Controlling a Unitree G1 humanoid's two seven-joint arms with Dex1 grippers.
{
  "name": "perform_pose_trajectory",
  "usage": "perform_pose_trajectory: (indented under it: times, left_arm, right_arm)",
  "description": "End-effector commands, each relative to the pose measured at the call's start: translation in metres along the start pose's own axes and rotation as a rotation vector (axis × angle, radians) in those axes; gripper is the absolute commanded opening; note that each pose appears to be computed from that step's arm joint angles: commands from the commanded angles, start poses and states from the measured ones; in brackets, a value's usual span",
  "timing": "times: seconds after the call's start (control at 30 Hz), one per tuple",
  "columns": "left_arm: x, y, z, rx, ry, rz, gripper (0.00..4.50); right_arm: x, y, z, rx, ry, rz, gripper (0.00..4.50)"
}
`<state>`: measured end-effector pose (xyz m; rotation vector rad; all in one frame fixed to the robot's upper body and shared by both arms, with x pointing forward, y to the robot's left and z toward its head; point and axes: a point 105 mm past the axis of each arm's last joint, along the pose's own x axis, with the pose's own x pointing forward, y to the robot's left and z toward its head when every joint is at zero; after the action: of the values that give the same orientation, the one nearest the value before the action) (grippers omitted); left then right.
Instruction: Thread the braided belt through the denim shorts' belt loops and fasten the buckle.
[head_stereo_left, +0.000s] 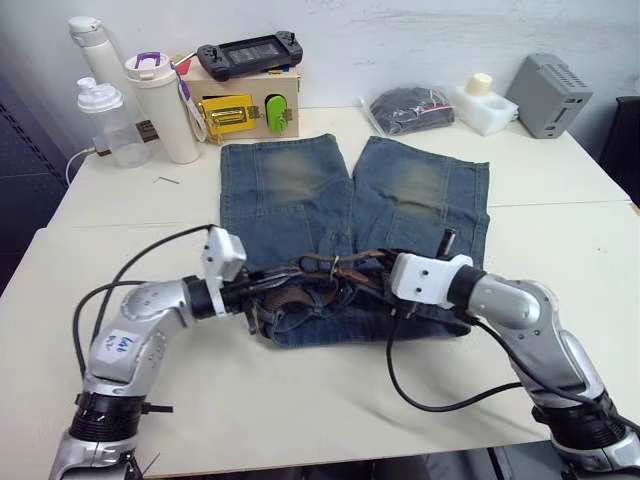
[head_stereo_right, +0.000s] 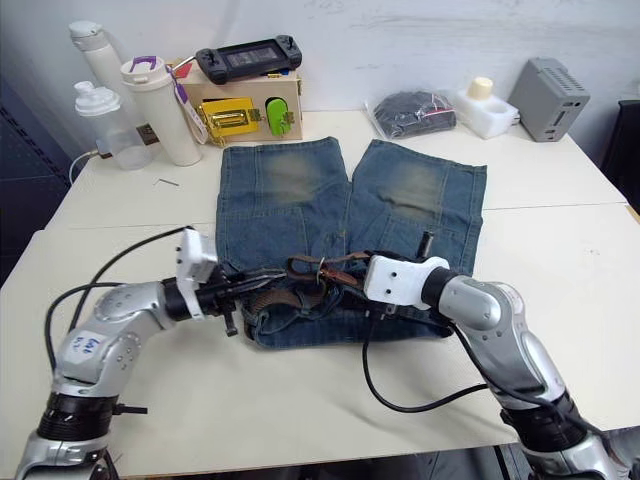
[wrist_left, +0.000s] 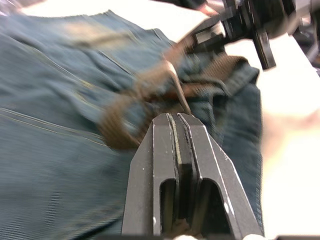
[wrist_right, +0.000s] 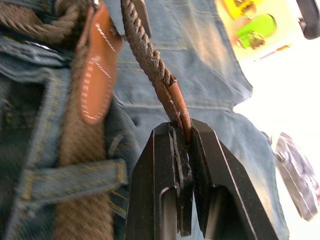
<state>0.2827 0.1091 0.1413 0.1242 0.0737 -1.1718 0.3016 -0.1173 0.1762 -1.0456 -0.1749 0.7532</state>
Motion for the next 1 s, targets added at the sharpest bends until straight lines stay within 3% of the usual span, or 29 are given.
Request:
perform_pose_trajectory:
  times: [0.03, 0.13, 0.3, 0.5, 0.9, 1.0]
  left_arm:
    - [-0.003, -0.011, -0.024, 0.043, 0.110, -0.048, 0.05]
    - [-0.014, -0.003, -0.056, 0.070, 0.245, -0.002, 0.05]
    - [-0.014, 0.000, -0.056, 0.079, 0.231, 0.003, 0.05]
    - [-0.009, -0.006, -0.060, 0.077, 0.229, -0.014, 0.05]
    - [-0.016, -0.005, -0.066, 0.091, 0.258, 0.011, 0.05]
    - [-0.017, -0.004, -0.066, 0.095, 0.259, 0.020, 0.05]
  right_arm:
    - [-0.023, -0.013, 0.003, -0.025, -0.012, -0.060, 0.00]
    - [-0.053, -0.008, -0.017, -0.026, 0.049, -0.035, 0.00]
    - [-0.095, 0.002, -0.057, -0.051, 0.199, 0.016, 0.00]
    - [-0.120, -0.016, -0.103, -0.096, 0.396, -0.076, 0.00]
    - [-0.125, -0.023, -0.118, -0.172, 0.480, -0.112, 0.00]
    - [-0.117, -0.015, -0.107, -0.202, 0.431, -0.062, 0.00]
